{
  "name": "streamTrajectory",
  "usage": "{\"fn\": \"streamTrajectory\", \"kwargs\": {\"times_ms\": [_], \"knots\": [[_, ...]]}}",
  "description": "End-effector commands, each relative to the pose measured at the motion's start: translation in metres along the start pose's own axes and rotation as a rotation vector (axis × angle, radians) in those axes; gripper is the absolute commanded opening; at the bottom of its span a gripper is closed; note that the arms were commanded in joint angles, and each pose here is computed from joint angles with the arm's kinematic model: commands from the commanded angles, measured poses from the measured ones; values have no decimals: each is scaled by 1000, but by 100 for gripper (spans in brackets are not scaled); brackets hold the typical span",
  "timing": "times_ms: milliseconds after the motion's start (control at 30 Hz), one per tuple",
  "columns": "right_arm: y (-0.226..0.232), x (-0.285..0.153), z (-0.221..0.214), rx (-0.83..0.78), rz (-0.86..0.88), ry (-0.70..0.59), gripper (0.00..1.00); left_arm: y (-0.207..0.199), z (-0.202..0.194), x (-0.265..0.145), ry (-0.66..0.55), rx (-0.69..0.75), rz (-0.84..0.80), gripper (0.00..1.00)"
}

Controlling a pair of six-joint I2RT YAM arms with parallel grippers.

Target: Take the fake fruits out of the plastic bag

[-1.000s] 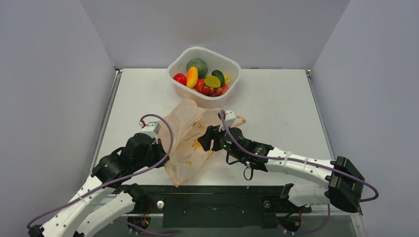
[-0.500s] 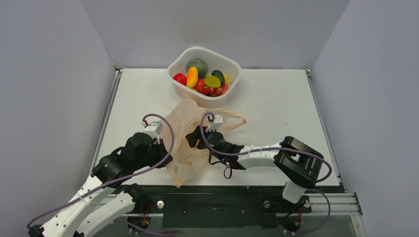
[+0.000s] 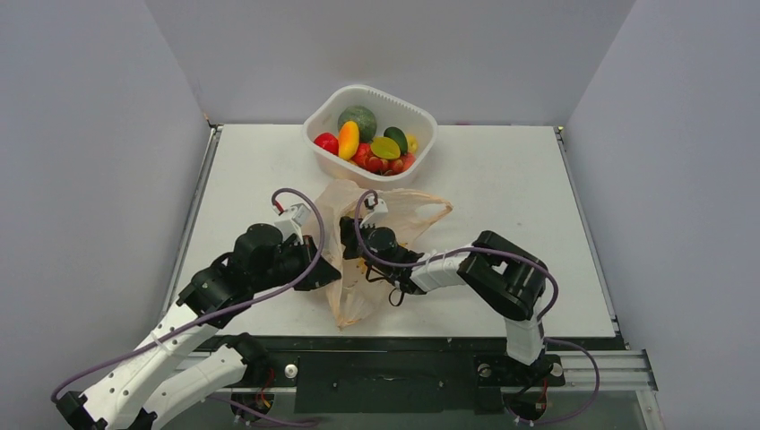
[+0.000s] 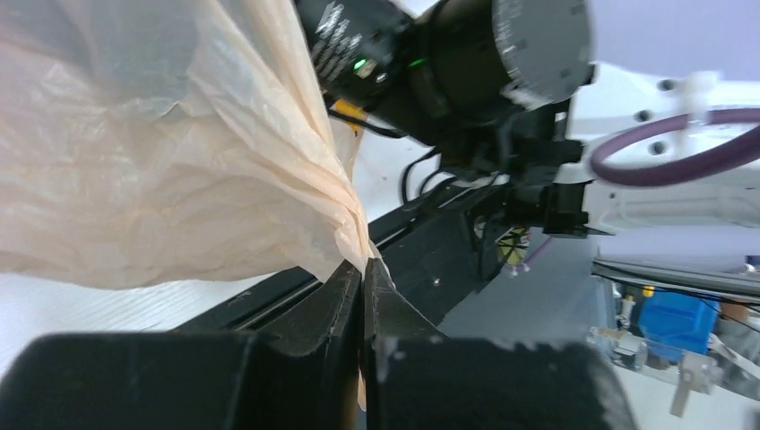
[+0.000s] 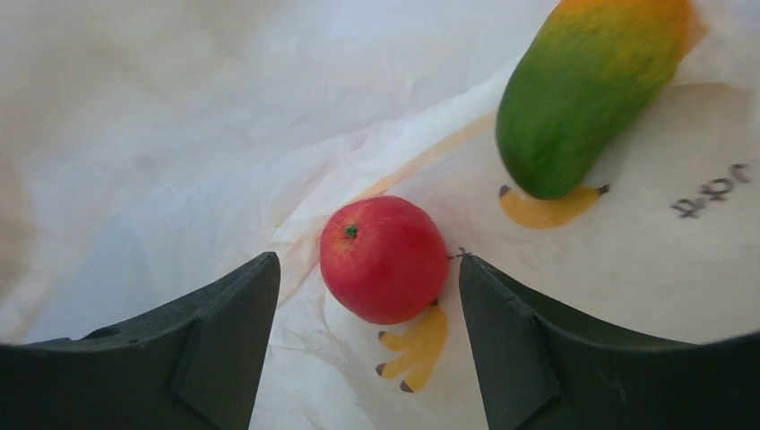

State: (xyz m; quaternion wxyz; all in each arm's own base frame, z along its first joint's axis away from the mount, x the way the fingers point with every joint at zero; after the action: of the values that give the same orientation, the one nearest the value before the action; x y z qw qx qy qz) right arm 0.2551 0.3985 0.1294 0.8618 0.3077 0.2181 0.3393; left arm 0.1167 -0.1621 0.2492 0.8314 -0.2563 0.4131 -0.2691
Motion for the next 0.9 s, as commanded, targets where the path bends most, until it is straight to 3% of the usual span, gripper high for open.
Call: {"fn": "streamTrajectory", "kwargs": {"times_ms": [0,200,367,500,867], "knots": [[33,3,-9,35,208,23,72,-37,25,0,-52,-26,-152,0],[21,0,-32,-13,186,102,84,-57,37,18,-35,-81,-222,0],[13,-4,-47,-31,226,141,85,-68,40,32,-8,-99,-240,0],[18,-4,-47,-38,263,137,98,-75,37,38,3,-110,-265,0],[7,16,-64,-43,156,120,100,-86,28,49,39,-100,-262,0]]}}
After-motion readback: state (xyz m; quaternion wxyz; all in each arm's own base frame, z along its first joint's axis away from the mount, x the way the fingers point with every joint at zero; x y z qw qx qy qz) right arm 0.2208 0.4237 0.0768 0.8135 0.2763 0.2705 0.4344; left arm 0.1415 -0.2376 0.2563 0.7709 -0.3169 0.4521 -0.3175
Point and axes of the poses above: each gripper's point midway between its finger pads, its own x axis out along the fingers, its own y axis along the line the jaws close on, z = x × y, the point moved 6 cm from there along -x, back along the fingers, and after that the axes turned 1 degree about -x, right-handed, at the moved point
